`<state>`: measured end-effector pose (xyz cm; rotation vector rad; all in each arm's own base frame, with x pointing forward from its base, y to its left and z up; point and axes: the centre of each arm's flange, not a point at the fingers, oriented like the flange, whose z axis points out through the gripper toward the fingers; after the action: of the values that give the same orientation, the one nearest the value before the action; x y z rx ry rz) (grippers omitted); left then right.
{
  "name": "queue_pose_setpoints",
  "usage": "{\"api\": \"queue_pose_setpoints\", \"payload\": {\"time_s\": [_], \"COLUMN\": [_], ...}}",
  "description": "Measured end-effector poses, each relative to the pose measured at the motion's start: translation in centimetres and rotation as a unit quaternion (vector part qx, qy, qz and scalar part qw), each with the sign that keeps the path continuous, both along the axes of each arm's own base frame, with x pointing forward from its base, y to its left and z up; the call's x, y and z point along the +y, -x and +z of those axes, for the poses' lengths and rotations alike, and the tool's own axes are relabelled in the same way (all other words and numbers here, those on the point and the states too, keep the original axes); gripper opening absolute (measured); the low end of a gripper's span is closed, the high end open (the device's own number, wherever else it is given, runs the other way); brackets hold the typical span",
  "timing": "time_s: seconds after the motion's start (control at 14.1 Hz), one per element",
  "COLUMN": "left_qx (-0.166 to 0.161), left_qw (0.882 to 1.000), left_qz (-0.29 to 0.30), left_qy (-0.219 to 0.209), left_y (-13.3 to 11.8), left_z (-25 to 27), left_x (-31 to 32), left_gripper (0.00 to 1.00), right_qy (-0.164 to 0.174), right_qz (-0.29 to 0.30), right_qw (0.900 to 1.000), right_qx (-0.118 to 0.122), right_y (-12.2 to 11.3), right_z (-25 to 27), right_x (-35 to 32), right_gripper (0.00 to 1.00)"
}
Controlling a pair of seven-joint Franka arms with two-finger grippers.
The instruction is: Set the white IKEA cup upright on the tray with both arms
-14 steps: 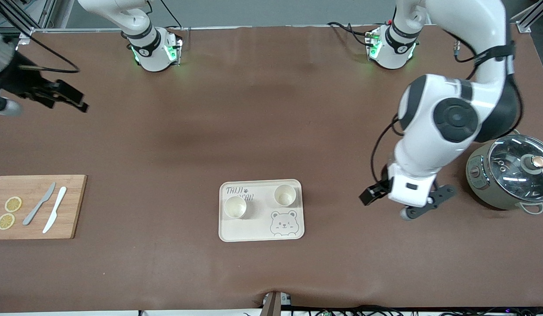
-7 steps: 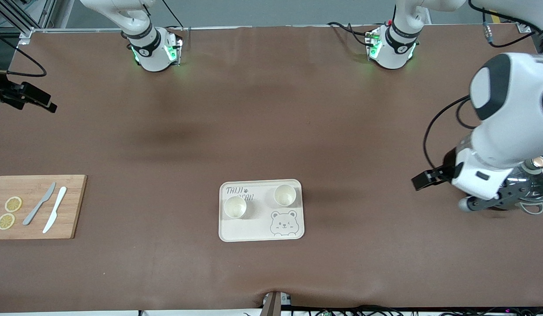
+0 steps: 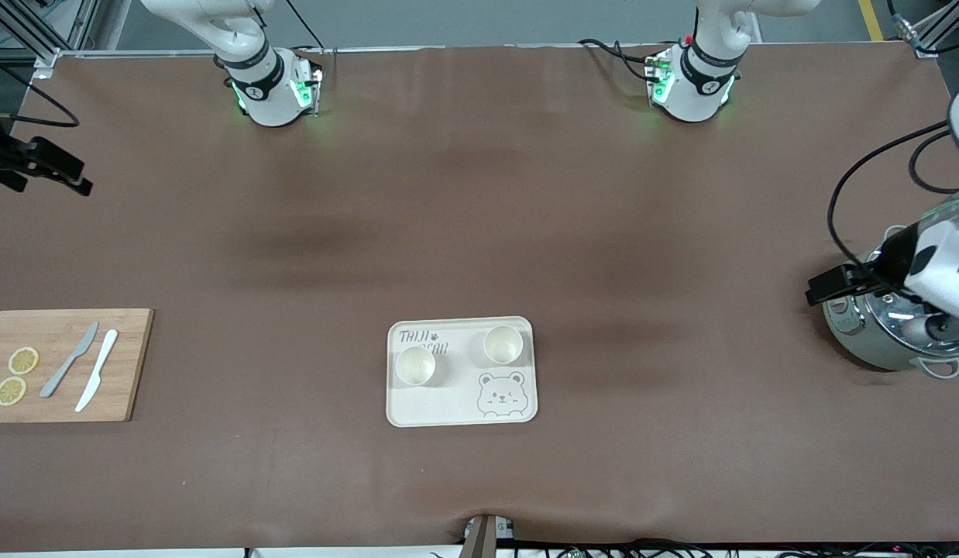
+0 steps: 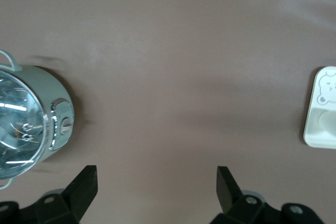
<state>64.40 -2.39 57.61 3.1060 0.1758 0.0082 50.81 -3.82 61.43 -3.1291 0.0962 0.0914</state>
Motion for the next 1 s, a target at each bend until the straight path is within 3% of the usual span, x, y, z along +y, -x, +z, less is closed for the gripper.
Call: {"api": "queue_pose_setpoints", "payload": {"time_s": [0.28,0.43,0.64,0.78,1.0], "left_qx": [-0.003,-0.005,-0.010,-0.016,-0.027], "left_qw": [1.000,1.000,1.000,1.000,1.000], "left_qz": [-0.003,-0.004,-0.005,-0.005,-0.008], "left_qy": [0.010,0.008,0.014,0.017,0.012], "left_y": [2.6,4.4,7.1,8.4,8.8], "left_z": [1.8,2.8,4.0,4.5,5.0], "left_x": [1.0,1.5,2.1,2.4,2.4], "left_gripper": [1.00,1.00,1.00,1.00,1.00], "right_qy": [0.000,0.000,-0.002,-0.001,0.021], "right_qz": [0.024,0.035,0.031,0.030,0.053], "right_qw": [0.999,0.998,0.998,0.999,0.998], "right_qx": [0.024,0.049,0.059,0.045,-0.015], "right_y": [0.1,0.7,1.0,0.4,-1.7], "right_z": [-0.7,-0.7,-0.7,-0.8,-0.7], "right_x": [2.4,3.5,3.0,2.9,2.2], "right_gripper": [1.00,1.00,1.00,1.00,1.00]}}
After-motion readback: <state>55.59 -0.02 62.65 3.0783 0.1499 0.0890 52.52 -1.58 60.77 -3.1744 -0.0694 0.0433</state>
